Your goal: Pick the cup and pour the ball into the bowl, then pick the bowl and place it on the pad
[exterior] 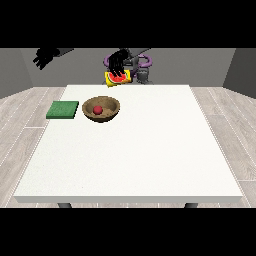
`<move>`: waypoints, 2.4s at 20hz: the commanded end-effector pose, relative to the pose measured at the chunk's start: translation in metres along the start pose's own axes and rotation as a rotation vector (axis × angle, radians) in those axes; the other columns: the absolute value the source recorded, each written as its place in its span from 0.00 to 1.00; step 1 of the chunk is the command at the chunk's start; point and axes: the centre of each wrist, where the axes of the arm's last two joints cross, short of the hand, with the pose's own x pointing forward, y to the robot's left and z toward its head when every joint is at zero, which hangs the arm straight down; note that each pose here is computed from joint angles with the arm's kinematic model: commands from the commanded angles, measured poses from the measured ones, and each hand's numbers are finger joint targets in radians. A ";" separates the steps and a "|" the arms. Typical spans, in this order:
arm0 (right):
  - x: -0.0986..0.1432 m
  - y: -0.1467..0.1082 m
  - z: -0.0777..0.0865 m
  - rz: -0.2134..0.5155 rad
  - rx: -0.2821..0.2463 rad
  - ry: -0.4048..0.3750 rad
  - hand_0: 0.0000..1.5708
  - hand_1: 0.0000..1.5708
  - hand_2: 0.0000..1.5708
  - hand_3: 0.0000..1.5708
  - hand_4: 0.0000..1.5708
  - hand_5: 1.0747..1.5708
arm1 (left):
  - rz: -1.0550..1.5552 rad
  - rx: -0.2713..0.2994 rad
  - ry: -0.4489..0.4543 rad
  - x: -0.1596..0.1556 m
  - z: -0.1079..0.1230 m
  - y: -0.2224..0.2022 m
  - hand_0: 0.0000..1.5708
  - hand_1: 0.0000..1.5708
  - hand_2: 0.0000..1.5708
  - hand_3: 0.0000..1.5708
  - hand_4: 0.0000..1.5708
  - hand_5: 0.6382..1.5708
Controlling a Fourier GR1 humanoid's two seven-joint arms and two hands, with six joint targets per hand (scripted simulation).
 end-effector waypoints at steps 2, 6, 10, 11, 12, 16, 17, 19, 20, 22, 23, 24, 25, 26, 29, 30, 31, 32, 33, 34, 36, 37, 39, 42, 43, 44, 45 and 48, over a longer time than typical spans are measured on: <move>0.008 -0.008 -0.002 -0.006 -0.058 -0.032 0.00 0.00 0.00 0.03 0.45 0.95 | 0.276 0.127 0.104 -0.042 -0.022 0.037 0.48 0.48 1.00 0.98 0.70 0.98; 0.000 -0.025 0.013 0.013 -0.161 0.009 0.00 0.00 0.00 0.07 0.47 0.96 | 0.703 0.148 0.152 -0.081 -0.012 0.022 0.60 0.60 0.87 0.69 0.83 0.98; 0.003 -0.016 0.006 0.008 -0.158 -0.011 0.00 0.00 0.00 0.00 0.50 0.97 | 1.160 0.246 0.240 -0.131 -0.021 0.055 0.00 0.00 0.00 0.00 0.75 0.98; 0.007 -0.013 0.001 0.015 -0.166 -0.026 0.00 0.00 0.00 0.00 0.50 0.97 | 1.279 0.246 0.239 -0.131 -0.019 0.056 0.00 0.00 0.00 0.00 0.74 0.99; -0.004 -0.013 0.008 -0.001 -0.188 -0.022 0.00 0.00 0.00 0.00 0.50 0.97 | 1.359 0.259 0.256 -0.152 -0.020 0.059 0.00 0.00 0.00 0.00 0.73 1.00; -0.020 -0.006 0.010 -0.029 -0.233 -0.002 0.00 0.00 0.00 0.00 0.49 0.97 | 1.651 0.260 0.147 -0.202 -0.014 0.062 0.00 0.00 0.00 0.00 0.67 1.00; -0.034 -0.004 0.016 -0.042 -0.253 0.016 0.00 0.00 0.00 0.00 0.50 0.98 | 1.704 0.281 0.110 -0.219 -0.014 0.072 0.00 0.00 0.00 0.00 0.67 1.00; -0.039 0.007 0.012 -0.056 -0.269 -0.018 0.00 0.00 0.00 0.00 0.46 0.99 | 1.756 0.293 0.048 -0.253 -0.009 0.070 0.00 0.00 0.00 0.00 0.67 1.00; -0.045 0.009 0.012 -0.054 -0.302 -0.035 0.00 0.00 0.00 0.00 0.46 0.99 | 1.803 0.263 0.016 -0.249 -0.008 0.067 0.00 0.00 0.00 0.00 0.67 0.99; -0.046 0.001 0.016 -0.084 -0.283 -0.033 0.00 0.00 0.00 0.00 0.46 0.99 | 1.832 0.249 -0.015 -0.279 0.002 0.051 0.00 0.00 0.00 0.00 0.67 0.99; -0.044 0.010 0.004 -0.095 -0.297 -0.074 0.00 0.00 0.00 0.00 0.47 0.99 | 1.816 0.268 -0.044 -0.295 0.000 0.073 0.00 0.00 0.00 0.00 0.67 0.99; -0.064 0.016 0.014 -0.106 -0.275 -0.034 0.00 0.00 0.00 0.00 0.47 0.99 | 1.807 0.292 -0.011 -0.310 0.006 0.066 0.00 0.00 0.00 0.00 0.67 0.99; -0.063 0.006 0.015 -0.121 -0.304 -0.049 0.00 0.00 0.00 0.00 0.47 0.99 | 1.824 0.268 -0.049 -0.311 0.013 0.055 0.00 0.00 0.00 0.00 0.67 0.99; -0.056 0.014 0.004 -0.137 -0.280 -0.093 0.00 0.00 0.00 0.00 0.47 0.99 | 1.805 0.296 -0.056 -0.331 0.017 0.058 0.00 0.00 0.00 0.00 0.67 0.98; -0.076 0.012 0.007 -0.148 -0.266 -0.080 0.00 0.00 0.00 0.00 0.45 0.99 | 1.813 0.298 -0.040 -0.352 0.024 0.074 0.00 0.00 0.00 0.00 0.65 0.99; -0.071 0.009 0.005 -0.132 -0.272 -0.070 0.00 0.00 0.00 0.00 0.44 0.99 | 1.834 0.282 -0.040 -0.354 0.035 0.045 0.00 0.00 0.00 0.00 0.63 0.99; -0.068 0.024 -0.013 -0.129 -0.243 -0.055 0.00 0.00 0.00 0.00 0.41 0.98 | 1.807 0.275 -0.035 -0.346 0.030 0.058 0.00 0.00 0.00 0.00 0.62 0.98; -0.071 0.044 -0.020 -0.121 -0.225 -0.052 0.00 0.00 0.00 0.00 0.39 0.97 | 1.814 0.281 0.026 -0.360 0.037 0.049 0.00 0.00 0.00 0.00 0.63 0.98; -0.076 0.043 -0.019 -0.126 -0.246 -0.073 0.00 0.00 0.00 0.00 0.38 0.97 | 1.806 0.291 0.024 -0.356 0.042 0.043 0.00 0.00 0.00 0.00 0.63 0.97; -0.077 0.046 -0.017 -0.127 -0.203 -0.077 0.00 0.00 0.00 0.00 0.37 0.97 | 1.806 0.308 0.009 -0.386 0.051 0.043 0.00 0.00 0.00 0.00 0.64 0.97; -0.084 0.062 -0.027 -0.140 -0.205 -0.058 0.00 0.00 0.00 0.00 0.36 0.98 | 1.819 0.308 0.007 -0.378 0.048 0.049 0.00 0.00 0.00 0.00 0.64 0.96; -0.089 0.053 -0.021 -0.123 -0.189 -0.038 0.00 0.00 0.00 0.00 0.34 0.97 | 1.810 0.310 0.048 -0.386 0.055 0.048 0.00 0.00 0.00 0.00 0.64 0.96; -0.103 0.037 -0.008 -0.129 -0.236 -0.027 0.00 0.00 0.00 0.00 0.34 0.96 | 1.821 0.289 -0.002 -0.371 0.054 0.059 0.00 0.00 0.00 0.00 0.65 0.96; -0.090 0.027 -0.018 -0.132 -0.253 -0.092 0.00 0.00 0.00 0.00 0.32 0.96 | 1.793 0.358 -0.039 -0.390 0.071 0.057 0.00 0.00 0.00 0.00 0.65 0.96; -0.084 0.031 -0.027 -0.145 -0.233 -0.126 0.00 0.00 0.00 0.00 0.32 0.96 | 1.778 0.382 -0.065 -0.380 0.063 0.079 0.00 0.00 0.00 0.00 0.65 0.96; -0.094 0.041 -0.022 -0.121 -0.226 -0.091 0.00 0.00 0.00 0.00 0.30 0.95 | 1.813 0.363 -0.016 -0.396 0.073 0.058 0.00 0.00 0.00 0.00 0.65 0.96; -0.086 0.046 -0.032 -0.128 -0.256 -0.129 0.00 0.00 0.00 0.00 0.30 0.96 | 1.777 0.416 -0.053 -0.404 0.073 0.078 0.00 0.00 0.00 0.00 0.65 0.96; -0.076 0.038 -0.036 -0.118 -0.213 -0.162 0.00 0.00 0.00 0.00 0.29 0.95 | 1.765 0.422 -0.067 -0.408 0.077 0.083 0.00 0.00 0.00 0.00 0.65 0.97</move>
